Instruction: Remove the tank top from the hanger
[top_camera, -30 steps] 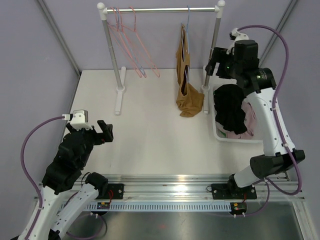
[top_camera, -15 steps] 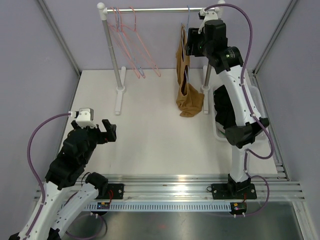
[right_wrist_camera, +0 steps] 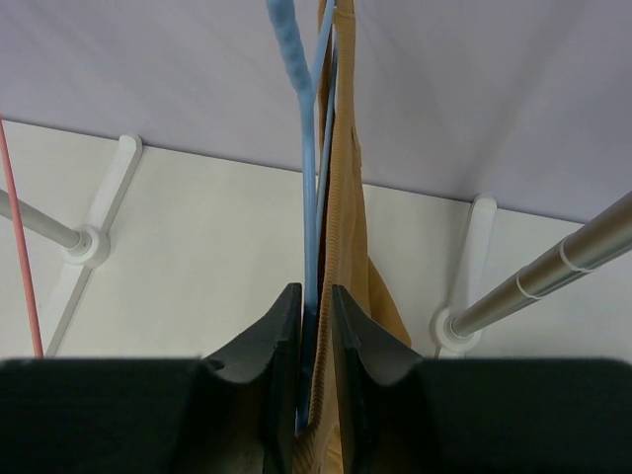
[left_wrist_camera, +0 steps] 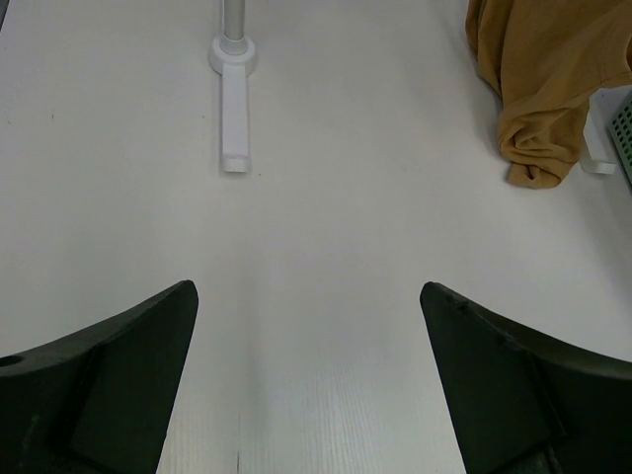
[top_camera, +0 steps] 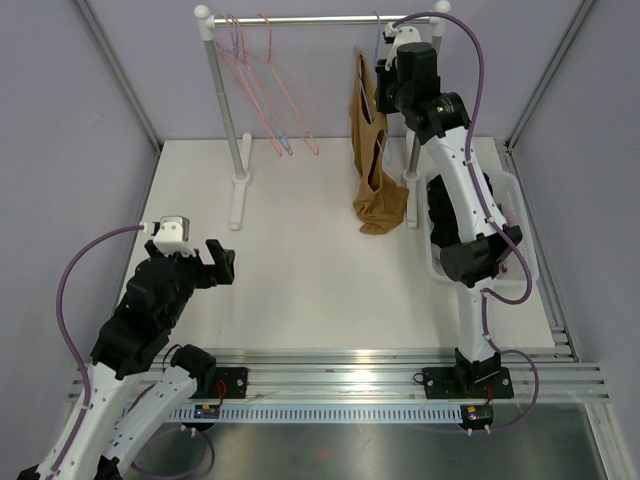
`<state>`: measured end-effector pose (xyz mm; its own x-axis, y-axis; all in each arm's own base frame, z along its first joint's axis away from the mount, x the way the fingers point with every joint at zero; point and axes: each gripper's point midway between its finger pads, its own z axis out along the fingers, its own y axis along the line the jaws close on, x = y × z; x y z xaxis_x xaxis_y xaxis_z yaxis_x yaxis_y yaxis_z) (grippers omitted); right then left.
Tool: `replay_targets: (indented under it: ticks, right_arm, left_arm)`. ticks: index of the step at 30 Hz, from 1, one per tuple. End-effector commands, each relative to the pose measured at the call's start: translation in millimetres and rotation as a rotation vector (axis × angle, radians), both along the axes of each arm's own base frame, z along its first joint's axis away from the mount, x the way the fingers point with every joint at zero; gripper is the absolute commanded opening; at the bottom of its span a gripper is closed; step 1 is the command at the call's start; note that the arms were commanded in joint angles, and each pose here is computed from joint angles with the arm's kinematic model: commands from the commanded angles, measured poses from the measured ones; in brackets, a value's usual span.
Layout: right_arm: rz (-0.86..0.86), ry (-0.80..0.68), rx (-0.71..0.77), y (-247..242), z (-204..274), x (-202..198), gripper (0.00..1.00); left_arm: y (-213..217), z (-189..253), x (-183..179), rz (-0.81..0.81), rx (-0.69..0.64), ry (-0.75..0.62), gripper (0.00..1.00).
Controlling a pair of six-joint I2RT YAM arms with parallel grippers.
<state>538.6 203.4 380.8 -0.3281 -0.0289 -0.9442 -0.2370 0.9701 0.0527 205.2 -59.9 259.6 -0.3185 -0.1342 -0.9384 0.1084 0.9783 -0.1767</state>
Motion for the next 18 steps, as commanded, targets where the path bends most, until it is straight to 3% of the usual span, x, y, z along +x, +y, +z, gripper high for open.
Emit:
replay_targets:
  ticks: [1, 9, 10, 14, 18]
  right_arm:
    - [-0.014, -0.113, 0.003, -1, 33, 5, 0.24]
    - [-0.015, -0.138, 0.014, -1, 40, 7, 0.11]
    - [-0.007, -0.144, -0.011, -2, 40, 7, 0.01]
    - [-0.001, -0.153, 0.011, -1, 46, 4, 0.0]
    - [0.0, -0.23, 0.103, -3, 91, -16, 0.0]
  left_arm:
    - [-8, 8, 6, -0.038, -0.006, -0.032, 0.99]
    - [-11, 5, 7, -0.049, -0.005, -0.015, 0.99]
    - [-11, 4, 7, -0.049, -0.005, -0.014, 0.99]
    - [-10, 4, 8, -0.046, -0.003, -0.012, 0.99]
    - [-11, 4, 9, -0.047, -0.004, -0.009, 0.99]
